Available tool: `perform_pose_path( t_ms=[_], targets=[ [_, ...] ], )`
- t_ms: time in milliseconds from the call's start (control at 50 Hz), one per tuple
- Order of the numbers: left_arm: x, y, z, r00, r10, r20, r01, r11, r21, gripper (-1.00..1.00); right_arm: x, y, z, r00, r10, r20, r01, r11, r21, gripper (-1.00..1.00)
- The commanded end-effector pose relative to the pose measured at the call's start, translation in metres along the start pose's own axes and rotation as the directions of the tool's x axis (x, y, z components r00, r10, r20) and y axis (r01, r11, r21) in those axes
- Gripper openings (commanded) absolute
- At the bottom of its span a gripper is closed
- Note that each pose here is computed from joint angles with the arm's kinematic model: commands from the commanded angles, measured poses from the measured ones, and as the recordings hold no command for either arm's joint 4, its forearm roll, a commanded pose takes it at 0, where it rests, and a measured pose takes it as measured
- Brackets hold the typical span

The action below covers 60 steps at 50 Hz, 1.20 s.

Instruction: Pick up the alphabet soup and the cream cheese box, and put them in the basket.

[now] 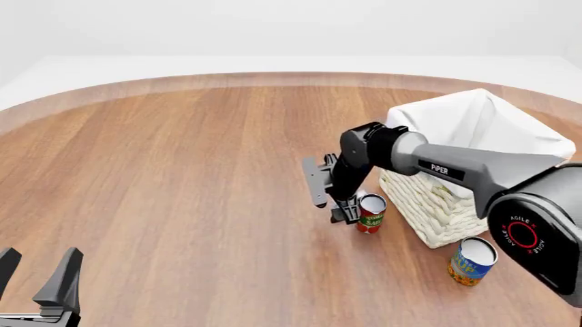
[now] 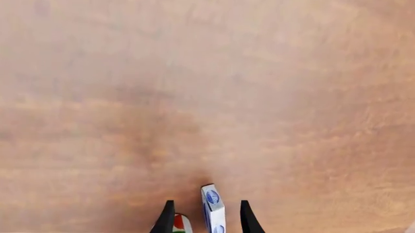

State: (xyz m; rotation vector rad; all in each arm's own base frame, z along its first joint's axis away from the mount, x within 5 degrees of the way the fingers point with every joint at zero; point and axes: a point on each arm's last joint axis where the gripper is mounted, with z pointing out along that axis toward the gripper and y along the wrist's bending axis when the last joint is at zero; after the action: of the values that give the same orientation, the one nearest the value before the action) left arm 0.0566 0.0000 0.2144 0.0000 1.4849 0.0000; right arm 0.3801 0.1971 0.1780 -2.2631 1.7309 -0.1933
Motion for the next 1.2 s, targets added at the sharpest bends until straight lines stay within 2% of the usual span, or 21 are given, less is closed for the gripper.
perform_pose_path(
  t_ms=[20,200,640,1200],
  targets=[
    [0.000,0.000,0.000,1.000,0.000,0.000,0.000,1.000,0.000,1.00,0.002,0.001,0.009,1.000,0.014,-0.009,-0.015,0.999,-0.035,1.00],
    [0.000,0.000,0.000,1.000,0.000,0.000,0.000,1.000,0.000,1.00,-0.004,0.002,0.011,1.000,0.007,-0.006,-0.007,0.999,-0.038,1.00],
    [0.000,0.000,0.000,1.000,0.000,0.000,0.000,1.000,0.000,1.00,0.001,-0.001,0.021,1.000,0.005,-0.012,-0.006,0.999,-0.050,1.00],
    [0.000,0.000,0.000,1.000,0.000,0.000,0.000,1.000,0.000,1.00,0.003,-0.014,0.031,1.000,-0.011,-0.014,0.011,0.999,-0.053,1.00]
  ],
)
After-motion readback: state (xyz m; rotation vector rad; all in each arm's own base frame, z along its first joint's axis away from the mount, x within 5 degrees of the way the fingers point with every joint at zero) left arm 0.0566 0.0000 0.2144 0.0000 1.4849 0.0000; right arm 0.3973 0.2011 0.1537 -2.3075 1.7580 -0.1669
